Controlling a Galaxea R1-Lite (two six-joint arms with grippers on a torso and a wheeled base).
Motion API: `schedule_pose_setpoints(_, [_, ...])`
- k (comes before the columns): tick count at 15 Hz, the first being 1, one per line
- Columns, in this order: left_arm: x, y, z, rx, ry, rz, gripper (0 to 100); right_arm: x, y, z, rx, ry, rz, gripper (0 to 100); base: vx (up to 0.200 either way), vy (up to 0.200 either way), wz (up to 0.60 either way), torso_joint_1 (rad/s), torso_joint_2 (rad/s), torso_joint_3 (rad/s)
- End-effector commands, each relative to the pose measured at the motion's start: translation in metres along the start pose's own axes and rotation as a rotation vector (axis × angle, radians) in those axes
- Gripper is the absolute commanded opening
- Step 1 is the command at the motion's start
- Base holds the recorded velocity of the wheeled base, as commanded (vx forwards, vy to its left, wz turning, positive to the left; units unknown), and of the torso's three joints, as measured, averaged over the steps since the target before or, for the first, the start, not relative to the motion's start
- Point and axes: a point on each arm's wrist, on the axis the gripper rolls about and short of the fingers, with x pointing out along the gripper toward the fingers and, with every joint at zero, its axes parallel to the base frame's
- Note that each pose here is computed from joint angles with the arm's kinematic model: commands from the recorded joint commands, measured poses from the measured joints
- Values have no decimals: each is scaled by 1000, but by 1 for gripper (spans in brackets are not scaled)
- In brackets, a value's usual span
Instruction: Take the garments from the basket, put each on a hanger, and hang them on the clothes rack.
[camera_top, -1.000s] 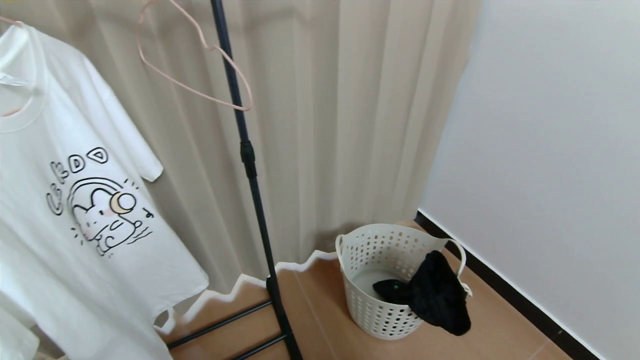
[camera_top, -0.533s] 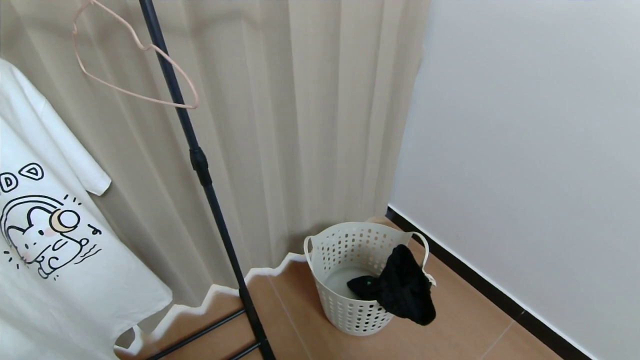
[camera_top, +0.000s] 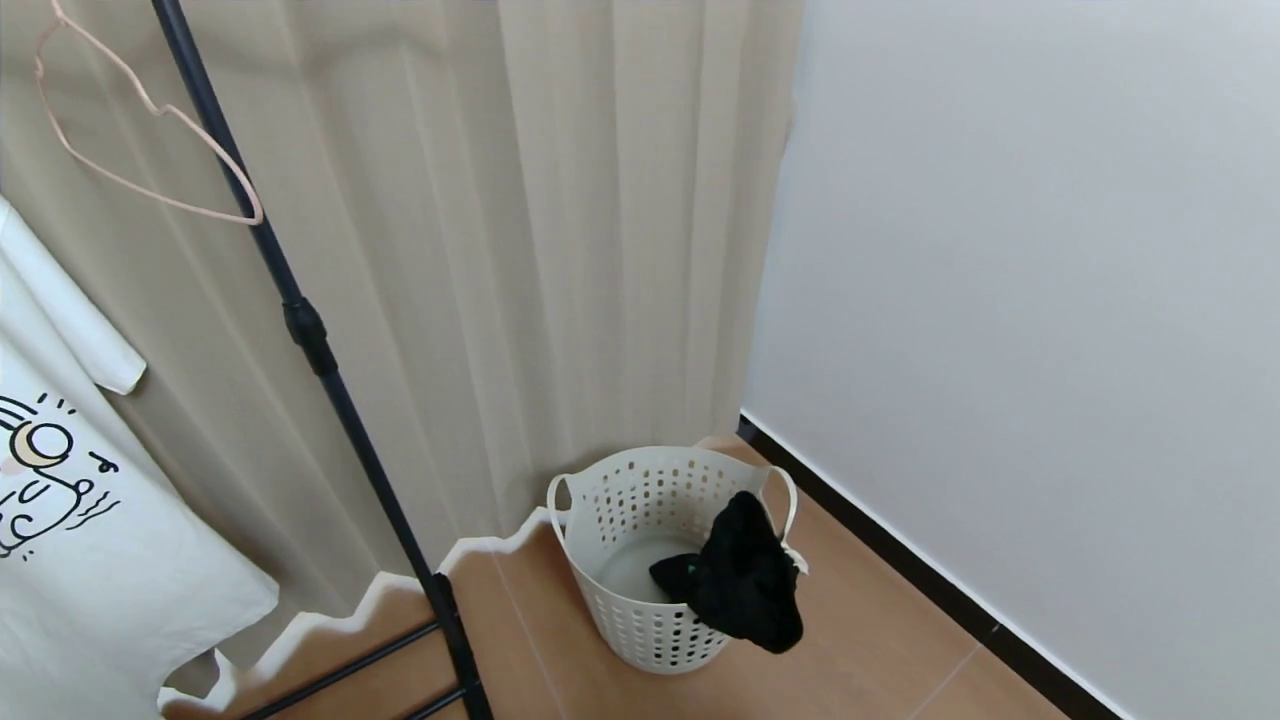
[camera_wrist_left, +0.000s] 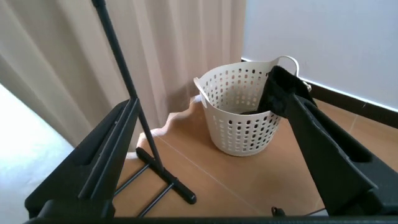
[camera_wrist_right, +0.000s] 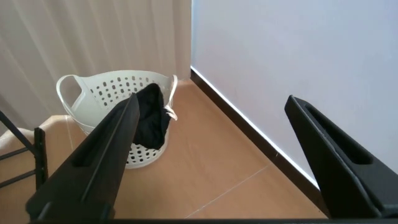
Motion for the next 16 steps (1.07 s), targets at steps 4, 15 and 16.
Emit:
schedule_pose_setpoints(4, [0,0,0,-1,1,1,100,0,0,0,0,0,0,100,150,150,0,2,2,4])
schedule_pose_setpoints(15, [0,0,0,-5,3,2,100,0,0,0,0,0,0,100,0,0,0,0,1,-22])
schedule_pose_setpoints(16, [0,0,0,-5,3,2,100,0,0,0,0,0,0,100,0,0,0,7,2,-168])
